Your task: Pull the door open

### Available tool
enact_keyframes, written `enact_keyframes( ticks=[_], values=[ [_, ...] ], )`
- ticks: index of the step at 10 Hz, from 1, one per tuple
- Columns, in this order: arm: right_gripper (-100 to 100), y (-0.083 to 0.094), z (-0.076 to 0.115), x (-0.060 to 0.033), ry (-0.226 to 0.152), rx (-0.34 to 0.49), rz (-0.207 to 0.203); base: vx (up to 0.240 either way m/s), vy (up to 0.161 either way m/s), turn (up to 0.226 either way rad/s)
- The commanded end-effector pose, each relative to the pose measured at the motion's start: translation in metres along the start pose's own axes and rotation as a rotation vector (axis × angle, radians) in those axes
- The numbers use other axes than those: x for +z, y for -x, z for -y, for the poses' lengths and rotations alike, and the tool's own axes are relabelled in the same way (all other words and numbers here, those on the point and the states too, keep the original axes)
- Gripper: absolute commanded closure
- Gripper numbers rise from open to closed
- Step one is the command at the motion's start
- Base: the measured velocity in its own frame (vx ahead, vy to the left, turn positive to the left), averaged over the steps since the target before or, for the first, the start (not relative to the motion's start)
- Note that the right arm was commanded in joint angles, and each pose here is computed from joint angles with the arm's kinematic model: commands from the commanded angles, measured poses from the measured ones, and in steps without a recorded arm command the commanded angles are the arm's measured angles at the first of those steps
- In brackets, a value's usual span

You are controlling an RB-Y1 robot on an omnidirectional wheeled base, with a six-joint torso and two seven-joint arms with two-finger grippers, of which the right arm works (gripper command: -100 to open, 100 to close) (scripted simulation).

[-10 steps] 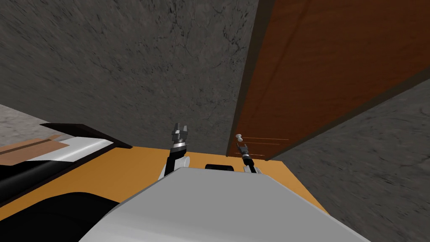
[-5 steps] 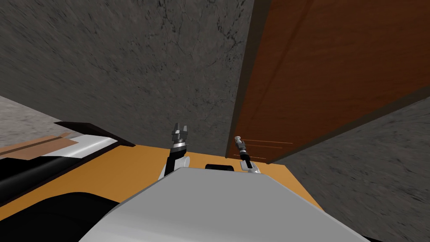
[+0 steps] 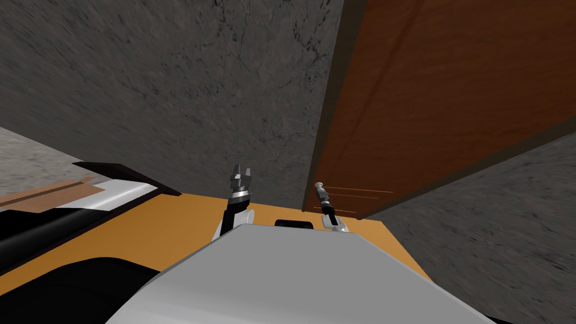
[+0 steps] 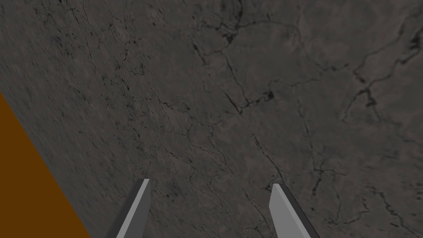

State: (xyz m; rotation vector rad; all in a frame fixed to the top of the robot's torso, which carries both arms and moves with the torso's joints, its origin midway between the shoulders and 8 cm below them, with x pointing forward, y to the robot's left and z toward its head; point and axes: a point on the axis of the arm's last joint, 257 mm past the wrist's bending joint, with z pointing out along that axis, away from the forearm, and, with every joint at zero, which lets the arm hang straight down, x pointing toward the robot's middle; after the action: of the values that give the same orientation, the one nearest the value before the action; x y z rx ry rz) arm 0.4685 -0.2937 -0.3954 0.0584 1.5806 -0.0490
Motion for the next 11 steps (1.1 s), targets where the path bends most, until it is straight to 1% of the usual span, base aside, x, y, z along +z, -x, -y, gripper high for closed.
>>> enact_keyframes(
  ticks=[1,2,8,11],
  values=[
    [100,0.0,0.001,-0.0002,-0.001,-0.001,0.001,0.0,0.0,0.0],
    [100,-0.007,0.01,-0.0075,-0.02,0.041,-0.015,-0.053,0.001,0.212],
    [100,-0.018,0.029,-0.0212,-0.065,0.145,-0.035,-0.066,-0.004,0.104],
    [100,-0.023,0.041,-0.0285,-0.095,0.224,-0.037,-0.05,-0.001,0.12]
  ],
)
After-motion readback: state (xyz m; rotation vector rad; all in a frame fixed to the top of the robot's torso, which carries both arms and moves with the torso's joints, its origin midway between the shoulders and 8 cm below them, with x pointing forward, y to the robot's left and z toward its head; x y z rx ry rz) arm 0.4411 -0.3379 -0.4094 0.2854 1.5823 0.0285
